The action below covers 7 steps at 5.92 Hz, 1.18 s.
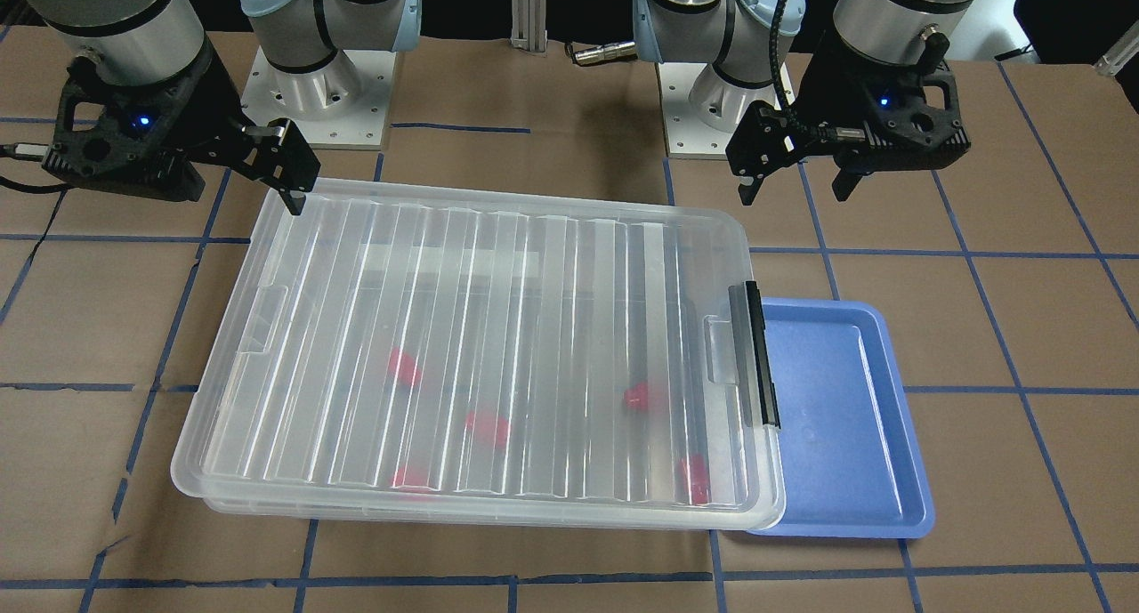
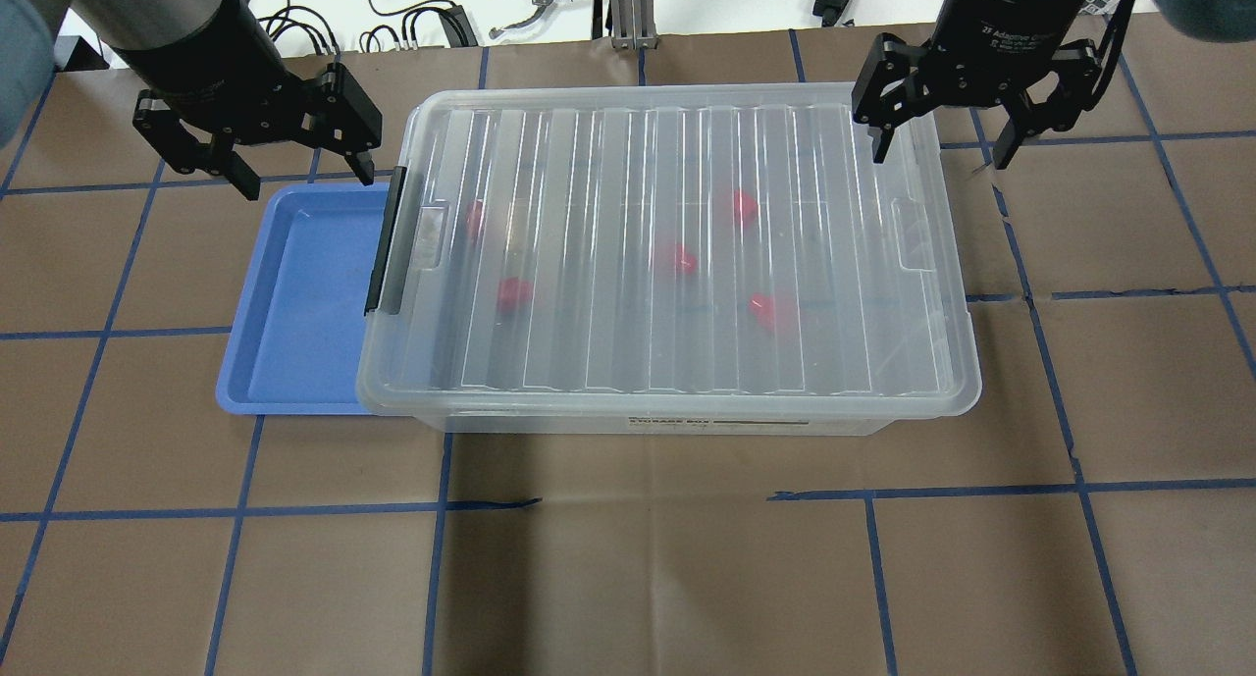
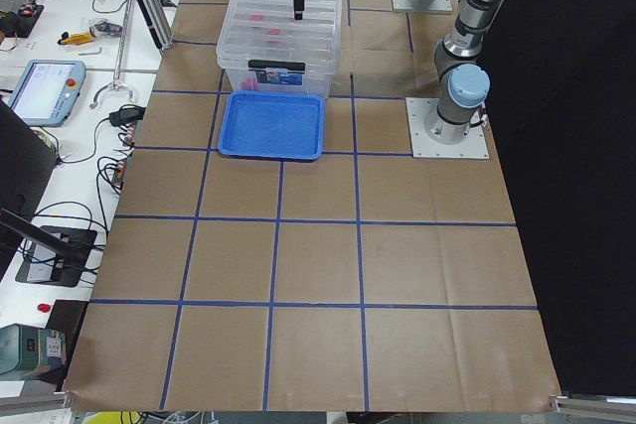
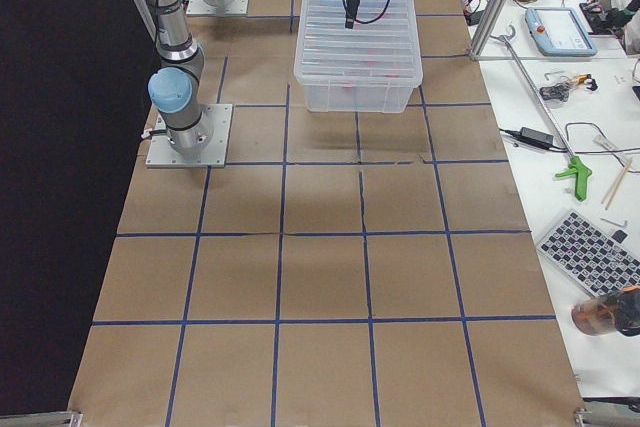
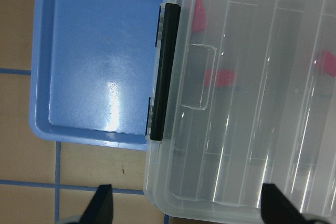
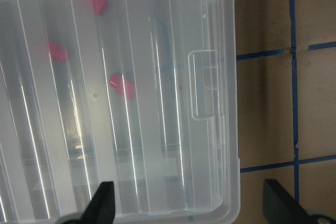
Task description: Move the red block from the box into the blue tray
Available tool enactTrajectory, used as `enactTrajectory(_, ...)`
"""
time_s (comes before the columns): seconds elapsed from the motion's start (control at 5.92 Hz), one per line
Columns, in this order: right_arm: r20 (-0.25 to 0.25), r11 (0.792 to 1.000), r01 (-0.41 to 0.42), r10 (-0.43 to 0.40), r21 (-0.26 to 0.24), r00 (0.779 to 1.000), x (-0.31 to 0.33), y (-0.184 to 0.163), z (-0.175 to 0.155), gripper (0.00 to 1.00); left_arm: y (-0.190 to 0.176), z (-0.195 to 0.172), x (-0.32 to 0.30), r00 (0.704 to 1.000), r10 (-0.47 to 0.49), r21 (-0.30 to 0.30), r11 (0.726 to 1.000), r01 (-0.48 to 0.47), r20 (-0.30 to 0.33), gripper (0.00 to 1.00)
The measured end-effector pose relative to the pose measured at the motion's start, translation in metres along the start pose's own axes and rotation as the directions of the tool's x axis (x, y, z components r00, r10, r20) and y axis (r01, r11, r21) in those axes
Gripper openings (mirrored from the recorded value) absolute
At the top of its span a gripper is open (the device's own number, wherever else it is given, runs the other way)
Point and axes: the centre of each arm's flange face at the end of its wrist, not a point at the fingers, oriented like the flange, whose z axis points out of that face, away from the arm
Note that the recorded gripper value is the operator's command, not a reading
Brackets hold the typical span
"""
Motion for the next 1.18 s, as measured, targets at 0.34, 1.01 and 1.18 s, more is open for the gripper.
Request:
enactTrajectory(0.34,-0.005,0.999,0.037,-0.037,-0.004,0.999,0.004,-0.005,0.005,1.00,0.000,0.000,0.000,1.000,0.000,0.000,1.000,0.000,0.000,0.99)
enactTrajectory(1.01,0.000,0.997,0.081,-0.081,0.014,0.997,0.068,-0.030,0.064,1.00,0.000,-0.001,0.000,1.000,0.000,0.002,1.000,0.000,0.000,0.99)
enactTrajectory(1.18,0.008,0.998,0.070,-0.070,-0.003,0.998,0.077,-0.029,0.088,1.00,0.000,-0.001,0.000,1.000,0.000,0.002,1.000,0.000,0.000,0.99)
